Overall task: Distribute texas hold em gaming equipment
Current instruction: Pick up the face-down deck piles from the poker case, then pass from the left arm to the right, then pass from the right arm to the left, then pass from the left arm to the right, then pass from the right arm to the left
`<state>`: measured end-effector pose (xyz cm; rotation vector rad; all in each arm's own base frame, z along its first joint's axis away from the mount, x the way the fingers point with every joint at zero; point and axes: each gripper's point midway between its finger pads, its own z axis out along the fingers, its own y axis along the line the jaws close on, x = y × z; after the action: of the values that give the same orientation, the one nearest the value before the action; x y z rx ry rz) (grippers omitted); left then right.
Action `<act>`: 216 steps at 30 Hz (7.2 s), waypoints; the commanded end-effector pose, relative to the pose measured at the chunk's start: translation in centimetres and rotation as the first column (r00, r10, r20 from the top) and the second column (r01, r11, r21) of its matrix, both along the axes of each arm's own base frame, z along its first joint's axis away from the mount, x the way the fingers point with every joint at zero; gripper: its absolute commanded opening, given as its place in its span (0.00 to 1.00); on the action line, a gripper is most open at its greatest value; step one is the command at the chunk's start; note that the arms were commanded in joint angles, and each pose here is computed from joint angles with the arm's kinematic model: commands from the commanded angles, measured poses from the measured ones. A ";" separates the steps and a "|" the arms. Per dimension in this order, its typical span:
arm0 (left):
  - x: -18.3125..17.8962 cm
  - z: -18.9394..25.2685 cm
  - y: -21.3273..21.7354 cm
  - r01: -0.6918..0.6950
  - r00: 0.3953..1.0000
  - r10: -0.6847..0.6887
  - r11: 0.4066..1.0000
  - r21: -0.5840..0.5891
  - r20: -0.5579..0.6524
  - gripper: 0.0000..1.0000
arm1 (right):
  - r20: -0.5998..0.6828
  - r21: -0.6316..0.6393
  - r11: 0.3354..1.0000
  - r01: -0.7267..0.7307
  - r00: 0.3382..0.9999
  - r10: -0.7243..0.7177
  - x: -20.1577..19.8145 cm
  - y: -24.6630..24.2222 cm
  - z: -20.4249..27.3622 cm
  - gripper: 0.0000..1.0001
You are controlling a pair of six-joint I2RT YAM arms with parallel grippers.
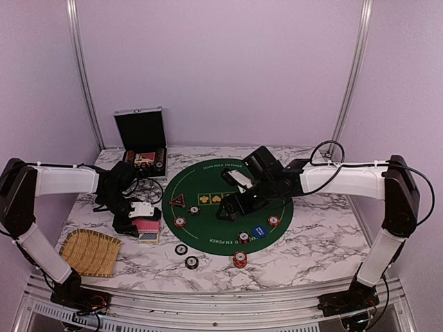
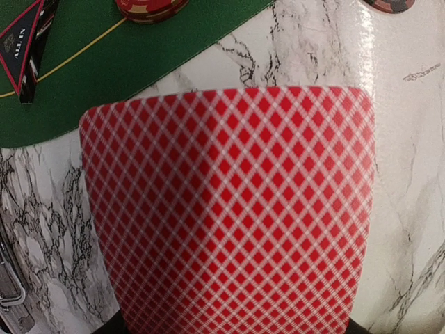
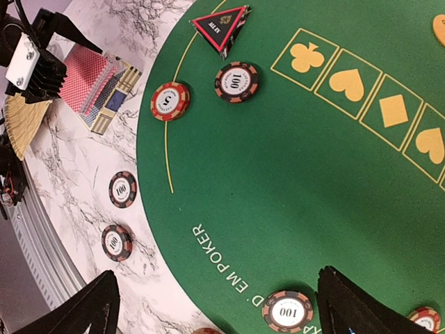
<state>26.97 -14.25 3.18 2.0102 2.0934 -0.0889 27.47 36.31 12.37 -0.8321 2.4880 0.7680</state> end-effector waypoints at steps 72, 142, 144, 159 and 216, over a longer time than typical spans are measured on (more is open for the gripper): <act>4.5 9.1 -10.0 0.052 0.998 -0.045 0.989 -0.141 0.052 0.29 | -0.377 0.708 0.698 0.105 0.892 0.249 4.4 13.4 4.5 0.77; 5.5 10.5 -14.7 0.045 0.992 -0.007 0.952 -0.301 0.126 0.64 | -0.508 0.696 0.691 0.194 0.814 0.284 4.6 13.7 2.4 0.16; 5.6 10.6 -14.7 0.035 0.992 0.004 0.952 -0.305 0.125 0.59 | -0.507 0.697 0.691 0.192 0.813 0.287 4.6 13.8 2.4 0.30; 5.6 10.0 -14.4 0.003 0.993 0.031 0.958 -0.288 0.115 0.89 | -0.510 0.703 0.683 0.197 0.809 0.293 5.0 14.7 2.9 0.07; 6.0 11.0 -13.5 -0.027 0.986 0.081 0.939 -0.342 0.145 0.25 | -0.530 0.619 0.761 0.194 0.818 0.223 5.5 14.8 0.8 0.58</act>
<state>32.72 -27.81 11.89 1.7445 1.9320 -0.2595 32.43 50.85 12.09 -0.3261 2.3600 2.0865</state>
